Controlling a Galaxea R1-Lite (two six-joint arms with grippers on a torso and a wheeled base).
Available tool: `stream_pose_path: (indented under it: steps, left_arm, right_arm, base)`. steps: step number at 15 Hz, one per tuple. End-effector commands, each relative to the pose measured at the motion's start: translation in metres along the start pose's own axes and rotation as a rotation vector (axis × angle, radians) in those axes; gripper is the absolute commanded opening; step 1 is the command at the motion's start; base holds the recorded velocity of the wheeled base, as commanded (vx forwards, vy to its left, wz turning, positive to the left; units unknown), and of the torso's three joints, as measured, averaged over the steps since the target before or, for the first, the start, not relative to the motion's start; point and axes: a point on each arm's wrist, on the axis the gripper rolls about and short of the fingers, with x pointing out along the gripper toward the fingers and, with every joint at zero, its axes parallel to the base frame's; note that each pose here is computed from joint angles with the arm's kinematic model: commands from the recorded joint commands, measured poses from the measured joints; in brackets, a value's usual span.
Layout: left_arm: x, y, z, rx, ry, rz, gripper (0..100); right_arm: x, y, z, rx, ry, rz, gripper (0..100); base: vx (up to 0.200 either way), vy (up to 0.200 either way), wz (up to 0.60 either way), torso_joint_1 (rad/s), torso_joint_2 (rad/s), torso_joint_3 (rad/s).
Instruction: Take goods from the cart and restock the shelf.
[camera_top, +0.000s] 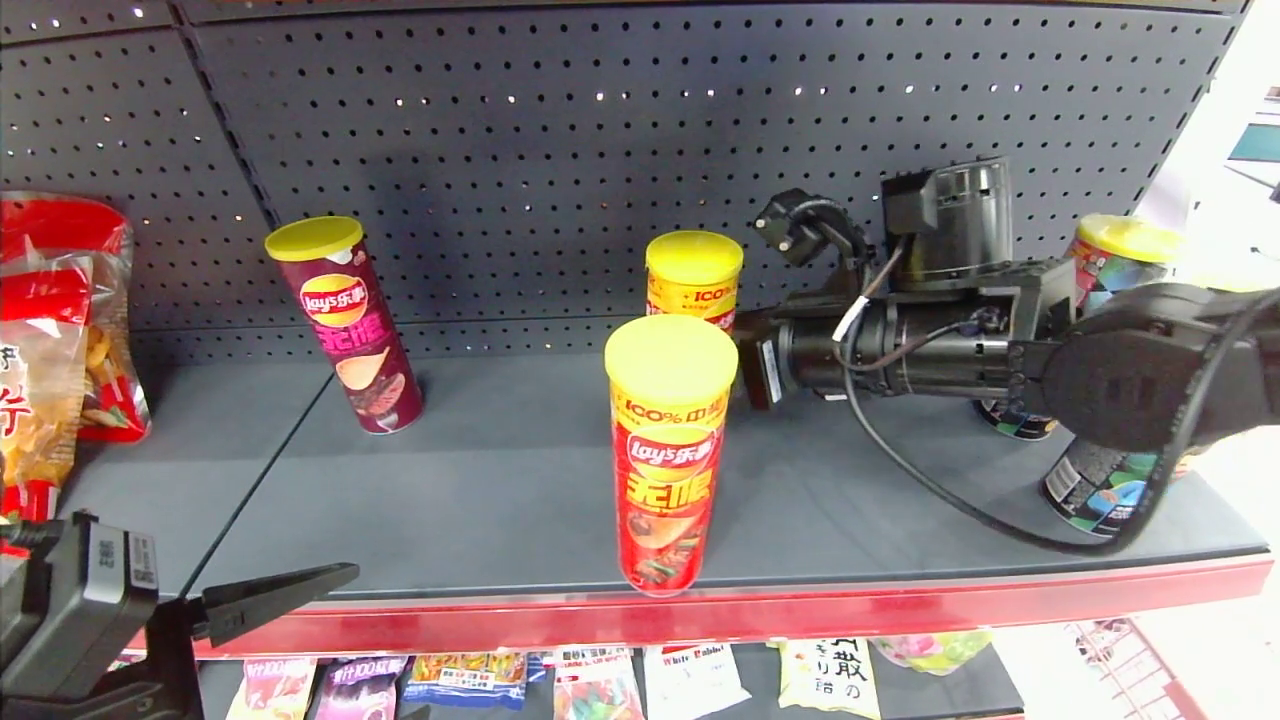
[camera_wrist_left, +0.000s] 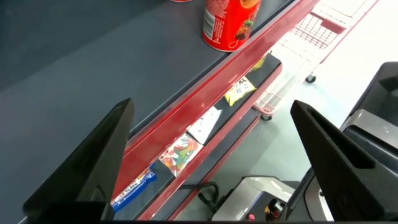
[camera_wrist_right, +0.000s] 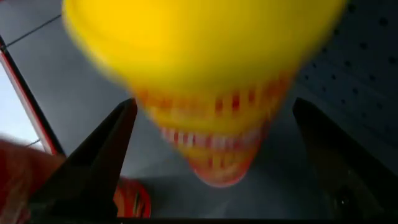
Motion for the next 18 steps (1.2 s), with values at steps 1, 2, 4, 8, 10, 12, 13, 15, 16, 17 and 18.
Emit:
stream_pose_path:
  steps: [1, 2, 4, 8, 10, 12, 13, 15, 16, 17, 18]
  left_arm:
    - [0.003, 0.001, 0.001, -0.003, 0.01, 0.0, 100]
    - [0.006, 0.002, 0.001, -0.007, 0.026, 0.005, 100]
    - [0.016, 0.006, 0.001, -0.017, 0.063, 0.029, 100]
    - [0.044, 0.017, 0.015, -0.024, 0.109, 0.088, 100]
    - [0.062, 0.023, 0.019, -0.023, 0.149, 0.156, 100]
    - [0.079, 0.023, 0.015, -0.016, 0.207, 0.165, 100]
    - [0.088, 0.021, 0.013, -0.012, 0.23, 0.146, 100]
    - [0.109, 0.022, 0.012, -0.011, 0.267, 0.133, 100]
    - [0.119, 0.024, 0.015, -0.01, 0.268, 0.133, 100]
    - [0.131, 0.028, 0.019, -0.009, 0.269, 0.139, 100]
    - [0.138, 0.029, 0.021, -0.007, 0.273, 0.149, 100]
  right_arm:
    - [-0.031, 0.005, 0.003, -0.001, -0.022, -0.026, 100]
    - [-0.045, 0.008, -0.001, 0.029, -0.019, -0.058, 100]
    - [-0.06, 0.011, -0.01, 0.063, 0.0, -0.122, 100]
    - [-0.105, 0.021, -0.041, 0.081, 0.049, -0.216, 100]
    - [-0.137, 0.033, -0.051, 0.069, 0.018, -0.207, 100]
    - [-0.173, 0.046, -0.065, 0.058, -0.029, -0.197, 100]
    - [-0.192, 0.051, -0.074, 0.055, -0.061, -0.203, 100]
    - [-0.221, 0.056, -0.086, 0.053, -0.118, -0.246, 100]
    - [-0.23, 0.057, -0.09, 0.055, -0.141, -0.282, 100]
    - [-0.241, 0.058, -0.095, 0.059, -0.168, -0.316, 100]
    - [-0.246, 0.059, -0.098, 0.061, -0.183, -0.333, 100]
  base:
    - [0.0, 0.0, 0.0, 0.0, 0.0, 0.0]
    - [0.0, 0.0, 0.0, 0.0, 0.0, 0.0]
    - [0.0, 0.0, 0.0, 0.0, 0.0, 0.0]
    - [0.0, 0.0, 0.0, 0.0, 0.0, 0.0]
    - [0.0, 0.0, 0.0, 0.0, 0.0, 0.0]
    - [0.0, 0.0, 0.0, 0.0, 0.0, 0.0]
    - [0.0, 0.0, 0.0, 0.0, 0.0, 0.0]
    - [0.0, 0.0, 0.0, 0.0, 0.0, 0.0]
    - [0.0, 0.0, 0.0, 0.0, 0.0, 0.0]
    - [0.0, 0.0, 0.0, 0.0, 0.0, 0.0]
    - [0.0, 0.0, 0.0, 0.0, 0.0, 0.0]
